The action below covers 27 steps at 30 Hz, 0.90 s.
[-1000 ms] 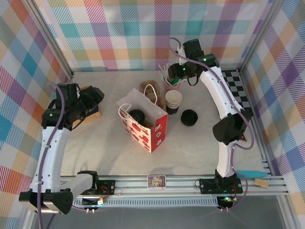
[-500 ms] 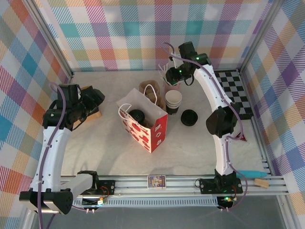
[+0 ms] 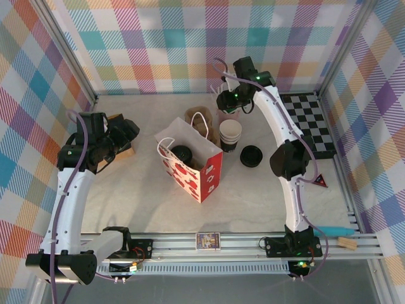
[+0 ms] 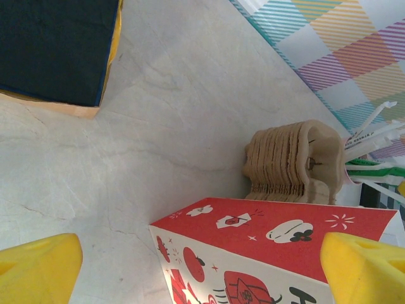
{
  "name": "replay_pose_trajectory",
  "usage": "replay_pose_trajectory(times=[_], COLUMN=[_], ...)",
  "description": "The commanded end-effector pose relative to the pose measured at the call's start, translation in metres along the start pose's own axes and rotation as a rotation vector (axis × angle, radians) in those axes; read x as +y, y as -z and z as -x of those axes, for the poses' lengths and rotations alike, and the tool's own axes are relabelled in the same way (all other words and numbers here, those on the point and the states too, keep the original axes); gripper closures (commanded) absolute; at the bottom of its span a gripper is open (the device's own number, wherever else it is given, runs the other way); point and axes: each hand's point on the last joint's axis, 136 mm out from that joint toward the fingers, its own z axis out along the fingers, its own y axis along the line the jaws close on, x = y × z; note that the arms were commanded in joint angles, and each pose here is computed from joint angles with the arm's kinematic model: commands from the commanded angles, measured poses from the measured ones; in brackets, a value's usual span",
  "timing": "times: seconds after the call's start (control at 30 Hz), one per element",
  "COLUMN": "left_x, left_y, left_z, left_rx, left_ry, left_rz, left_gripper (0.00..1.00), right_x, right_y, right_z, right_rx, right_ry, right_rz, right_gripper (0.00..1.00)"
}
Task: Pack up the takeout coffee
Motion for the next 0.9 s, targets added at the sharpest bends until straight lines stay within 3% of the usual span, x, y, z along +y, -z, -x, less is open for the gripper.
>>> replay_pose_trajectory(times=[0.0, 0.2, 0.6, 0.87], left_x=[0.008, 0.009, 0.008, 0.008], left_y=[0.003, 0.003, 0.003, 0.003], left_z=[-0.003, -0.004, -0.002, -0.002], left_rx=[0.009, 0.01, 0.009, 0.013], left_ry=[-0.005, -0.009, -0.016, -0.025], left_rz=[0.016, 0.021, 0.021, 0.023], left_gripper=[0.04, 0.04, 0.04, 0.05], right_x=[0.003, 0.004, 0.02, 0.006], right_y=[-0.004, -0.007, 0.004, -0.005], right_z=[-0.002, 0.002, 0.01, 0.005], right_rx=[0.015, 0.005, -0.032, -0.007], right_ry=[0.015, 0.014, 0.033, 0.032], right_rz=[0.001, -0.006, -0.013, -0.082], right_gripper=[0.5, 0.52, 0.48, 0.56])
